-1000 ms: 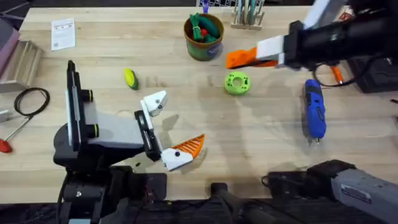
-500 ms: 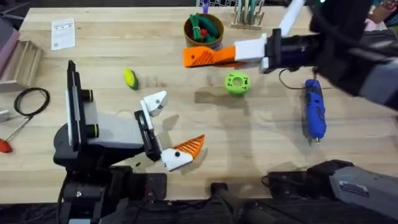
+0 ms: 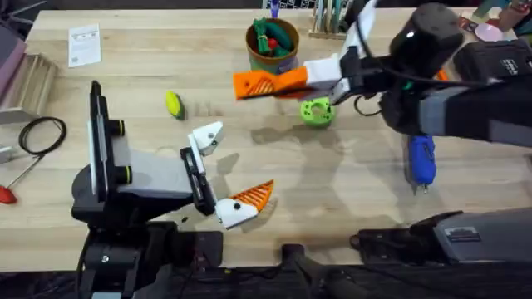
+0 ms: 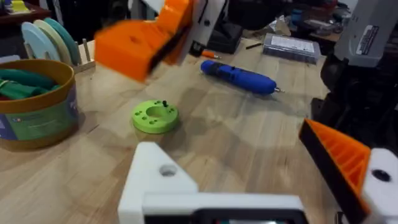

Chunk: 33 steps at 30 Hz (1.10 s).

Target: Pick up the gripper from the table and insert it into the empty holder that is missing its gripper. Then pick up a screw, insert it into the mounting hole, and use the screwdriver to tighten it. Finally, clean up the table by picking up the vegetable and placing it into the bucket.

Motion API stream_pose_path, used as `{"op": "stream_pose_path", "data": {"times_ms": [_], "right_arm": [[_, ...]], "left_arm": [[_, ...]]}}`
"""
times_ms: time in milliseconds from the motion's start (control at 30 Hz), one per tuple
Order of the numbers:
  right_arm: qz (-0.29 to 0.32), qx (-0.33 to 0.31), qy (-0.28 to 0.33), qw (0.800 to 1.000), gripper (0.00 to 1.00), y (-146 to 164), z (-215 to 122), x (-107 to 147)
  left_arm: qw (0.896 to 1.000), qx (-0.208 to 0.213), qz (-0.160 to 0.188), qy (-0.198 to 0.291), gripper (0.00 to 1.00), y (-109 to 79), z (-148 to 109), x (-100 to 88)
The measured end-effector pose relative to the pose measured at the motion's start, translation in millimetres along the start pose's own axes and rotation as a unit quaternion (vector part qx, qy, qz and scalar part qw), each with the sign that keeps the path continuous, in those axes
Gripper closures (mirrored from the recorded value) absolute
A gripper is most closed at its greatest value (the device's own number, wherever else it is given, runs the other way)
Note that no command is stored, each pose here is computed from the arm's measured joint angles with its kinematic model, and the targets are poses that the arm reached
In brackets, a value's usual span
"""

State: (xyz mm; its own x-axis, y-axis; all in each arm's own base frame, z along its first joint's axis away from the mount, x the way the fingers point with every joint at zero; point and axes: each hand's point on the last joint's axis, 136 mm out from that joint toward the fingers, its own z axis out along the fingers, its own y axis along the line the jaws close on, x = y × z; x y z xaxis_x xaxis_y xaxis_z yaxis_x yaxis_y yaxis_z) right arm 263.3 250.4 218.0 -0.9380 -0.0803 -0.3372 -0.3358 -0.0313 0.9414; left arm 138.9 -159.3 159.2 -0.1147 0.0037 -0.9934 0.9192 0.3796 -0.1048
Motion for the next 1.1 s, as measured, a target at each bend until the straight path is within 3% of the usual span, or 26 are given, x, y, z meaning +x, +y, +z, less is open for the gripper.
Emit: {"op": "stream_pose_path", "data": {"times_ms": [300,733,1100], "right_arm": [[0.1,-0.018,0.093,0.99,0.993,-26,20,39],[0.151,-0.021,0.123,0.981,0.993,-33,15,63],[0.161,-0.024,0.157,0.974,0.993,-27,37,82]], "left_arm": [[1.0,0.0,0.0,0.0,0.015,0.0,0,-0.1],[1.0,0.0,0.0,0.0,0.015,-0.1,0,-0.1],[1.0,0.0,0.0,0.0,0.015,0.0,0,-0.1]]}}
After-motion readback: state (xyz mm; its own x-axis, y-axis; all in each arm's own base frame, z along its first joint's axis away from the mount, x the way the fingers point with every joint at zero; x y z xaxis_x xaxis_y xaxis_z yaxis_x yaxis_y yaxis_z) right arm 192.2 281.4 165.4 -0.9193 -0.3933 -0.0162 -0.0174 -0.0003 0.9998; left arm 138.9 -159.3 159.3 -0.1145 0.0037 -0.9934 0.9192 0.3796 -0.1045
